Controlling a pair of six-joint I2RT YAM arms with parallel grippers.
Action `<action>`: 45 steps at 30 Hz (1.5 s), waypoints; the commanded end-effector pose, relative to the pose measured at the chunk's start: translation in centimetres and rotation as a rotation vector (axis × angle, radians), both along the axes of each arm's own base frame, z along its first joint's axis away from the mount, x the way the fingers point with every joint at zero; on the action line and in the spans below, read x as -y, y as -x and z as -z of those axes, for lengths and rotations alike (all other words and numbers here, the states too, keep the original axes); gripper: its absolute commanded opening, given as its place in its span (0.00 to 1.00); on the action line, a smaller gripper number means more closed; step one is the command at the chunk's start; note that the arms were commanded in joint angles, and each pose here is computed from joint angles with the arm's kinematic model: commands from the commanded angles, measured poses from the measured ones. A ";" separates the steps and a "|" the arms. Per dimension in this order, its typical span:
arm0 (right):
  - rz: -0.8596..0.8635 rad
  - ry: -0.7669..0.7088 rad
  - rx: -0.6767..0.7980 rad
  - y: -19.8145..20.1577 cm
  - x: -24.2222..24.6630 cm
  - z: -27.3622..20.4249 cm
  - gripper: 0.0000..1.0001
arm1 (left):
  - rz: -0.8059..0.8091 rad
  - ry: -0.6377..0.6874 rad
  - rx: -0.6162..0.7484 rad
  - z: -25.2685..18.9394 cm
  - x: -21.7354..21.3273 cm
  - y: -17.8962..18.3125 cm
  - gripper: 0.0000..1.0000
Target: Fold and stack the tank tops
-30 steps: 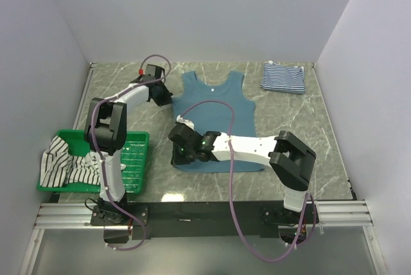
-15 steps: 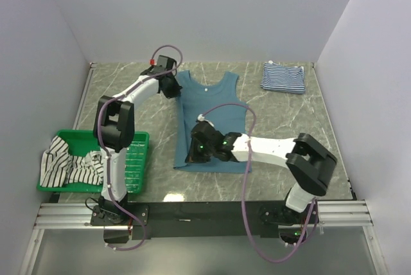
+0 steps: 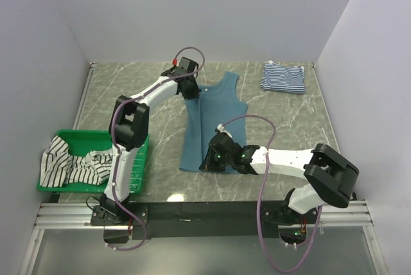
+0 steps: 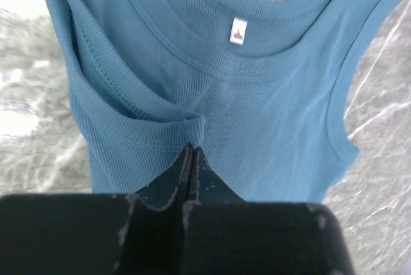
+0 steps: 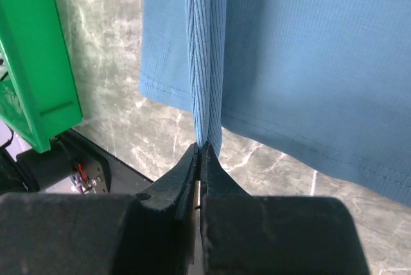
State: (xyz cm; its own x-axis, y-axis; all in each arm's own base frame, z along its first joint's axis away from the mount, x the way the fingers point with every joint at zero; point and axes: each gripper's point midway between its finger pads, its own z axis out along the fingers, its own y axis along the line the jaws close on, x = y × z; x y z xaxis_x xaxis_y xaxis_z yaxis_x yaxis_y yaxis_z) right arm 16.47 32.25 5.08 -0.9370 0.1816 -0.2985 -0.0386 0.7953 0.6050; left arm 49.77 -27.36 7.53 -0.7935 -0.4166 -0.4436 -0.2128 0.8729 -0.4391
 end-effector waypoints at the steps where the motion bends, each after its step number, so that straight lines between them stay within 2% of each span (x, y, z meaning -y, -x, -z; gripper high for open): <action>1: 0.033 -0.073 0.039 -0.5 -0.4 -1.7 0.00 | -0.003 0.006 0.048 -1.3 0.7 -1.2 0.00; 14: 0.079 -0.029 0.011 0.0 1.5 0.6 0.00 | 0.052 -0.023 0.032 0.6 1.7 -0.8 0.00; 15: 0.087 -0.031 0.008 0.0 1.5 0.6 0.01 | 0.063 -0.022 0.033 0.6 1.8 -0.7 0.03; 20: 0.097 -0.020 0.000 0.4 2.3 0.9 0.22 | 0.121 0.005 0.098 -0.8 2.7 -1.3 0.19; 25: 0.138 0.008 0.051 -0.2 3.5 -0.5 0.44 | 0.149 0.032 0.179 -3.6 3.1 -1.7 0.42; 27: 0.157 0.018 0.086 -0.6 4.3 -1.6 0.47 | 0.123 0.032 0.205 -4.7 2.4 -2.0 0.46; 31: 0.157 0.009 0.179 -2.1 3.9 -4.8 0.46 | -0.068 0.032 0.218 -6.8 -2.6 -2.9 0.41; 35: 0.092 0.005 0.233 -3.4 1.7 -6.6 0.42 | -0.289 0.018 0.198 -6.8 -9.6 -4.7 0.34; 38: 0.033 0.006 0.243 -4.4 -0.8 -6.9 0.34 | -0.355 0.009 0.166 -5.5 -12.5 -6.1 0.27; 39: 0.012 0.012 0.246 -4.6 -1.4 -6.8 0.32 | -0.361 0.031 0.169 -6.1 -12.8 -7.0 0.21; 40: -0.010 0.016 0.232 -5.0 -2.6 -6.4 0.29 | -0.381 0.015 0.125 -4.1 -13.9 -7.4 0.19; 42: -0.054 0.012 0.232 -5.1 -4.1 -6.1 0.24 | -0.409 0.010 0.122 -3.9 -14.7 -8.4 0.11; 45: -0.105 0.027 0.218 -5.1 -6.2 -4.8 0.22 | -0.433 0.028 0.121 -2.6 -15.8 -9.5 0.05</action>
State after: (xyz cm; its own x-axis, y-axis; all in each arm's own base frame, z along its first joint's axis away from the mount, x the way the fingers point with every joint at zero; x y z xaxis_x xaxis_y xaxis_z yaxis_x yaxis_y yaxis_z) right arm 21.77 36.30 9.52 -0.8680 0.1438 -0.4753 -0.1672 0.8166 0.5525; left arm 58.85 -10.71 10.82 -0.4853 -0.6980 -0.5266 -0.4899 0.7159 -0.4975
